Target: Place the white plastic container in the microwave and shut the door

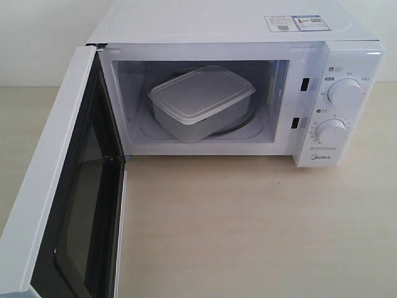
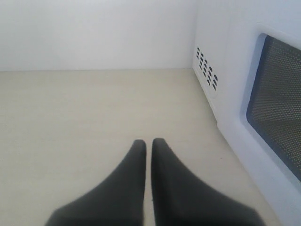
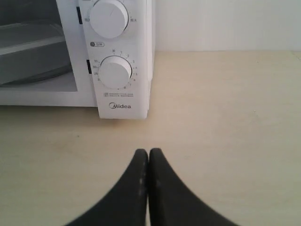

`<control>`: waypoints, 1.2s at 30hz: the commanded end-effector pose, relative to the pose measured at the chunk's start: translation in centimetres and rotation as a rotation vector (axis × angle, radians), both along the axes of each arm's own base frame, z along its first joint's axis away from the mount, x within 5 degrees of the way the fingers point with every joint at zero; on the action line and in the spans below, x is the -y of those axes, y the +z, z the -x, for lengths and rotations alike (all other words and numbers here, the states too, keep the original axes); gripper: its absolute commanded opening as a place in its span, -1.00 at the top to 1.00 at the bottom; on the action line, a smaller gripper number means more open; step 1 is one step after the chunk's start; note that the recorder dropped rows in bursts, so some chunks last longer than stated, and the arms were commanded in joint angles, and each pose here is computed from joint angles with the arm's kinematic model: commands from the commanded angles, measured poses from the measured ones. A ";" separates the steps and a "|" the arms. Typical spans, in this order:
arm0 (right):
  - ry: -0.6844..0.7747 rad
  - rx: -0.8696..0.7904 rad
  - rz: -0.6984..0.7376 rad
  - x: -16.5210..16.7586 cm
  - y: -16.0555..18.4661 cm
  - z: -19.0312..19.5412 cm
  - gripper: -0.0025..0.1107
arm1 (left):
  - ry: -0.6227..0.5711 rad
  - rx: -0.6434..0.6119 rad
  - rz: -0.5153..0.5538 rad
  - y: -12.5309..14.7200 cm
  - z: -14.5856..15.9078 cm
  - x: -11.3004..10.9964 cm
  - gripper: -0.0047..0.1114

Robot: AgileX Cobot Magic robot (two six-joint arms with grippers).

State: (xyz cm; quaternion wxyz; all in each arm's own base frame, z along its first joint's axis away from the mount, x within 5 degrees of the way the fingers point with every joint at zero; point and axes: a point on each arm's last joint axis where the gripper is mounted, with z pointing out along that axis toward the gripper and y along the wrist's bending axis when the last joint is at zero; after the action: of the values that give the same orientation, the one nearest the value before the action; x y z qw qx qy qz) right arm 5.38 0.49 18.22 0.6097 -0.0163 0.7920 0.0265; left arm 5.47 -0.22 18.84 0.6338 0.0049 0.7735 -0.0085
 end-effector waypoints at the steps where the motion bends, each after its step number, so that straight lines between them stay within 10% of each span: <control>1: -0.006 0.005 0.041 0.1 0.0 0.0 0.96 | 0.002 -0.004 -0.001 -0.1 0.0 0.0 0.84; 36: -0.074 0.022 -0.055 0.5 0.2 0.0 0.96 | 0.002 -0.004 -0.001 -0.1 0.0 0.0 0.84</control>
State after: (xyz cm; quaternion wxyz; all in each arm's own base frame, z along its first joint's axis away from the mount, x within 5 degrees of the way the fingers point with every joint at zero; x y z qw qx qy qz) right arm 5.41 -0.01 18.29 0.6132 0.0305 0.7888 0.0282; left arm 5.47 -0.22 18.84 0.6338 0.0049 0.7735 -0.0085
